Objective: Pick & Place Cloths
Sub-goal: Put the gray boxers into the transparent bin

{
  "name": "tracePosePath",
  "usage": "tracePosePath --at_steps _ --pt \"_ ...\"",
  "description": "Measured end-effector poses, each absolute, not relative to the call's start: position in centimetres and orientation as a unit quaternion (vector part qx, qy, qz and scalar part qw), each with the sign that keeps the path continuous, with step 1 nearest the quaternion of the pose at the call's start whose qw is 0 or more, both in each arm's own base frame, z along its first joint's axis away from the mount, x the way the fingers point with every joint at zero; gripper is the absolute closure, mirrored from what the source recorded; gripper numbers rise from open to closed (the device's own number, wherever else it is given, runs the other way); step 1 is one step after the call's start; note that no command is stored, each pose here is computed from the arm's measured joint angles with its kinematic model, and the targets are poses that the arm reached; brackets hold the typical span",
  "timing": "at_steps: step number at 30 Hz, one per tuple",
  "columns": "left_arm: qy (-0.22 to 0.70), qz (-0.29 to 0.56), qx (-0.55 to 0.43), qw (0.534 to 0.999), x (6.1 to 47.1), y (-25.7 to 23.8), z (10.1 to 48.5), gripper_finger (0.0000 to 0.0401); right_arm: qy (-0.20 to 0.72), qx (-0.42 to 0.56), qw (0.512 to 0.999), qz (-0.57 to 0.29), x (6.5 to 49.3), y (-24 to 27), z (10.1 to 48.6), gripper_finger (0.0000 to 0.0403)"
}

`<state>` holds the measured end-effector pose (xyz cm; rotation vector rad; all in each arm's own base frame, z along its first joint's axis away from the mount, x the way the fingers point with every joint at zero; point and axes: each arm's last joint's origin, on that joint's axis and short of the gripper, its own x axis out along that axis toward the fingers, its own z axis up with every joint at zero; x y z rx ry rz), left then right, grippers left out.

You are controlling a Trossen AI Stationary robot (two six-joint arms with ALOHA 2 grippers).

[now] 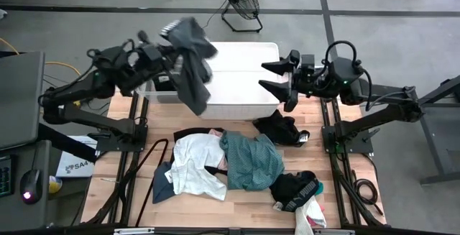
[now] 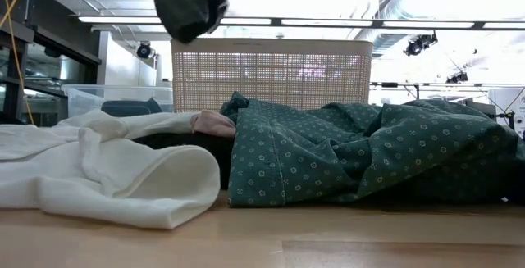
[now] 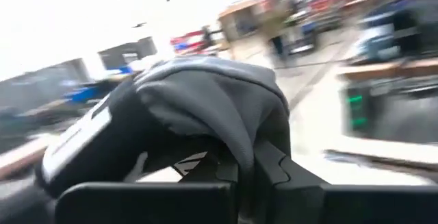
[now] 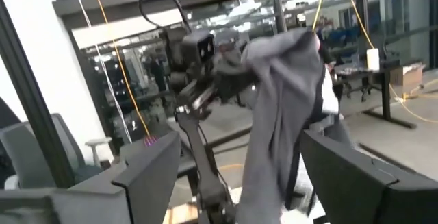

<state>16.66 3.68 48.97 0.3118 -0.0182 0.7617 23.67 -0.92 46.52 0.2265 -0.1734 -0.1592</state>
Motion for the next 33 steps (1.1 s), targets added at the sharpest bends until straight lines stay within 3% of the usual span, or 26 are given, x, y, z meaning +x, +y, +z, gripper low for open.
tracePosePath --at_steps 10,19,27,33 --pt "0.117 0.5 0.278 0.812 15.7 4.4 48.8 0.0401 -0.08 0.113 0.987 -0.08 23.7 -0.9 46.4 0.011" --pt "0.21 0.554 0.288 0.753 14.9 8.1 47.5 0.0401 -0.08 0.113 0.987 -0.08 23.7 -0.9 46.4 0.011" --pt "0.236 0.579 0.272 0.731 13.3 10.8 47.1 0.0401 -0.07 0.131 0.986 -0.08 23.7 -0.9 46.2 0.011" --pt "0.278 0.574 0.184 0.748 12.9 12.1 44.9 0.0401 -0.059 0.135 0.986 -0.081 23.8 -0.9 45.9 0.011"
